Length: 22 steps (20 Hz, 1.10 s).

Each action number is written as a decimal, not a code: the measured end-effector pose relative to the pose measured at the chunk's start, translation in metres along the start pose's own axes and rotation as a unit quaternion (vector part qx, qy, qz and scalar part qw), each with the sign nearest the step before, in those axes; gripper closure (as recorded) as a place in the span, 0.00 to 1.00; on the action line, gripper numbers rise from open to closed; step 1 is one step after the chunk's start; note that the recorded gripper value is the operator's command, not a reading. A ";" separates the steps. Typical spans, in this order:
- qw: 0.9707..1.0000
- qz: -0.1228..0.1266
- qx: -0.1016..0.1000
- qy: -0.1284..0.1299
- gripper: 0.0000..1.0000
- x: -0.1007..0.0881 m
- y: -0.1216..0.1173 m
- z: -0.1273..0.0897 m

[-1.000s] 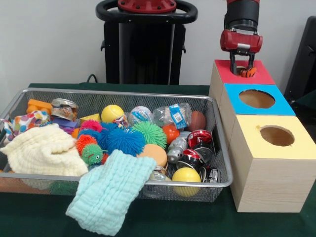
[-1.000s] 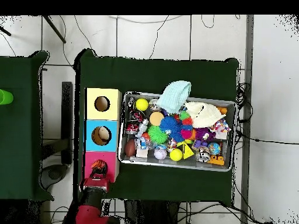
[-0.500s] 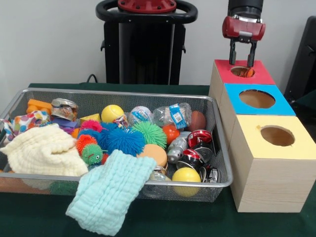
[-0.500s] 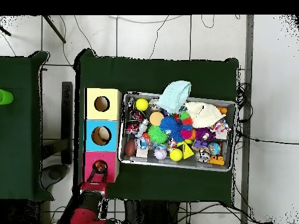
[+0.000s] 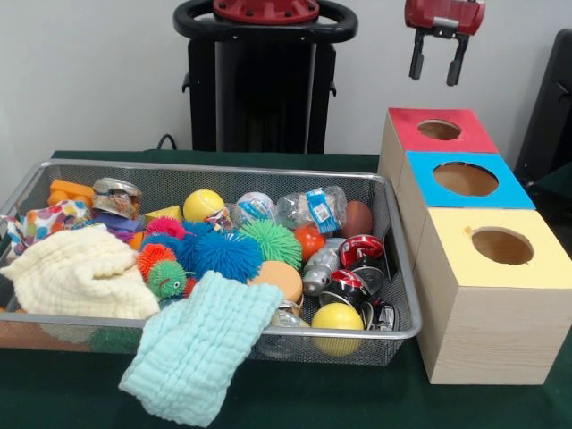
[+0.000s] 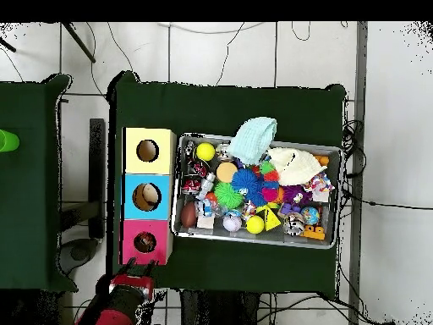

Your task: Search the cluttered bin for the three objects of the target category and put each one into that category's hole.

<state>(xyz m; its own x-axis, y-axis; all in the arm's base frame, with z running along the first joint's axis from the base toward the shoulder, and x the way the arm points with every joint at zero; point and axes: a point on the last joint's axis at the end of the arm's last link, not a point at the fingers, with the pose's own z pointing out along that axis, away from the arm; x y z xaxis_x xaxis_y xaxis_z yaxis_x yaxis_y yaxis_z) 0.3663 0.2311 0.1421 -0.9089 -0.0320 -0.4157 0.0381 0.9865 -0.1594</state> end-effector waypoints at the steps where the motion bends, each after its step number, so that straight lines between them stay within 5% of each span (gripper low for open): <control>1: 1.000 0.000 0.000 0.004 0.00 -0.002 0.000 -0.004; 9: 0.999 0.012 -0.016 -0.034 0.00 -0.029 -0.012 -0.015; 15: 0.997 0.034 -0.020 -0.063 0.00 -0.059 -0.052 -0.005; 19: 0.997 0.042 0.002 -0.071 0.00 -0.067 -0.105 0.004; 22: 0.996 0.043 0.018 -0.075 0.00 -0.062 -0.124 0.009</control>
<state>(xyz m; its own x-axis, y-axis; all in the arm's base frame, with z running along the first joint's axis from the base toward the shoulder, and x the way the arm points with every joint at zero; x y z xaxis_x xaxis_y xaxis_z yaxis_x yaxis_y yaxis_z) 0.4219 0.1095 0.1793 -0.8298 0.0257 -0.5575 0.1299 0.9804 -0.1483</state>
